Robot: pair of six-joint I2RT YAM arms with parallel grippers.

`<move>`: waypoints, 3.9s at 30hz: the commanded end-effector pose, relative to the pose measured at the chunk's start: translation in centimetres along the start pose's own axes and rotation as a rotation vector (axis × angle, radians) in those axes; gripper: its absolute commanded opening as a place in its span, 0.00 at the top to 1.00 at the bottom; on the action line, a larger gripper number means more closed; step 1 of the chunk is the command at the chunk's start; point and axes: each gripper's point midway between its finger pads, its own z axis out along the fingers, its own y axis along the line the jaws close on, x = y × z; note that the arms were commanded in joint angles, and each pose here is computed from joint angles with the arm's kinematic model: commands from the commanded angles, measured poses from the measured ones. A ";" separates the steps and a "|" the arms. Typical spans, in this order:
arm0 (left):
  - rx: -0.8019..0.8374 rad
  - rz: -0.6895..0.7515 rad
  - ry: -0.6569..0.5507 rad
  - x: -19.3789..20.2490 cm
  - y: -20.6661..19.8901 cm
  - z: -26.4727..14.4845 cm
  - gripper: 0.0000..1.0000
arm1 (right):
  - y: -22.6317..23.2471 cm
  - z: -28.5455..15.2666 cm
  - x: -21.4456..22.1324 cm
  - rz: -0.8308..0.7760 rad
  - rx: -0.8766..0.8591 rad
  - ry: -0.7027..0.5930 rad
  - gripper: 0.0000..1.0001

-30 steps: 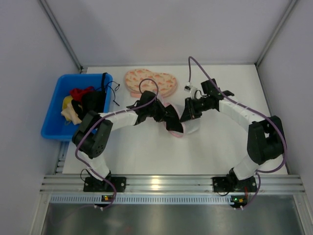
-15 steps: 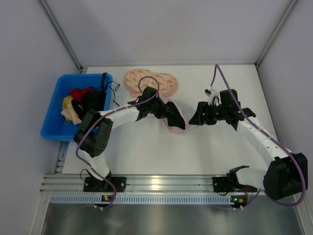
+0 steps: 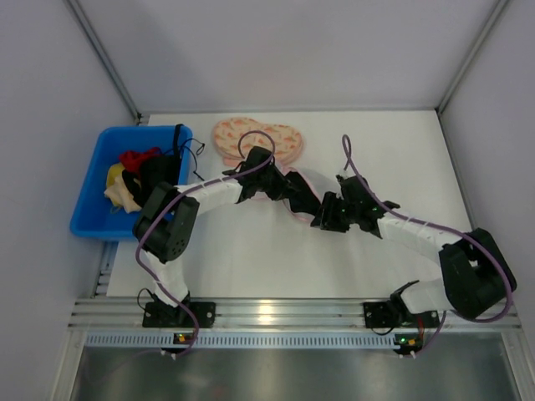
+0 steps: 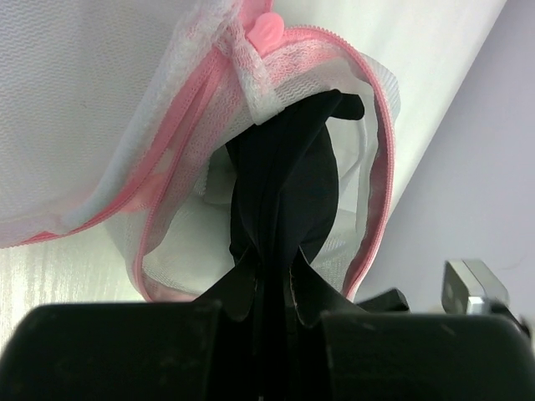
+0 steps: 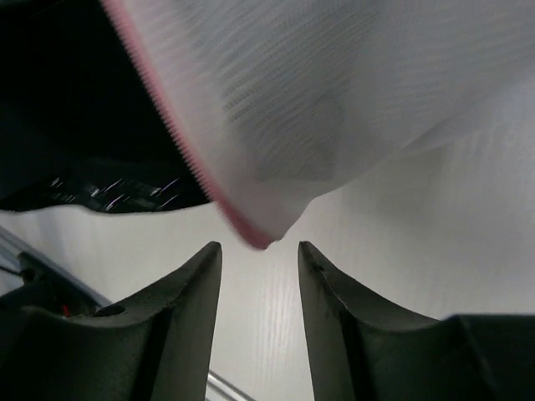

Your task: Place the bra in the laundry bag and zip it closed

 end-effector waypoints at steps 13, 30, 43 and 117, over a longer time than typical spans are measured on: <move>0.064 -0.072 -0.016 -0.9 -2.0 -0.3 1.00 | 1.3 3.5 -6.7 0.134 0.034 -0.182 0.70; -0.022 0.095 -0.130 -3.1 -1.9 -1.4 1.00 | 13.0 1.3 -3.1 0.268 -0.408 0.025 1.00; -0.400 0.599 -0.118 -1.8 6.4 -0.7 0.92 | 16.9 -3.6 -6.2 0.189 -0.623 -0.057 1.00; -0.413 1.267 -0.625 -12.5 -4.4 -20.4 1.00 | 6.1 -6.8 -2.3 -0.104 -0.482 -0.015 1.00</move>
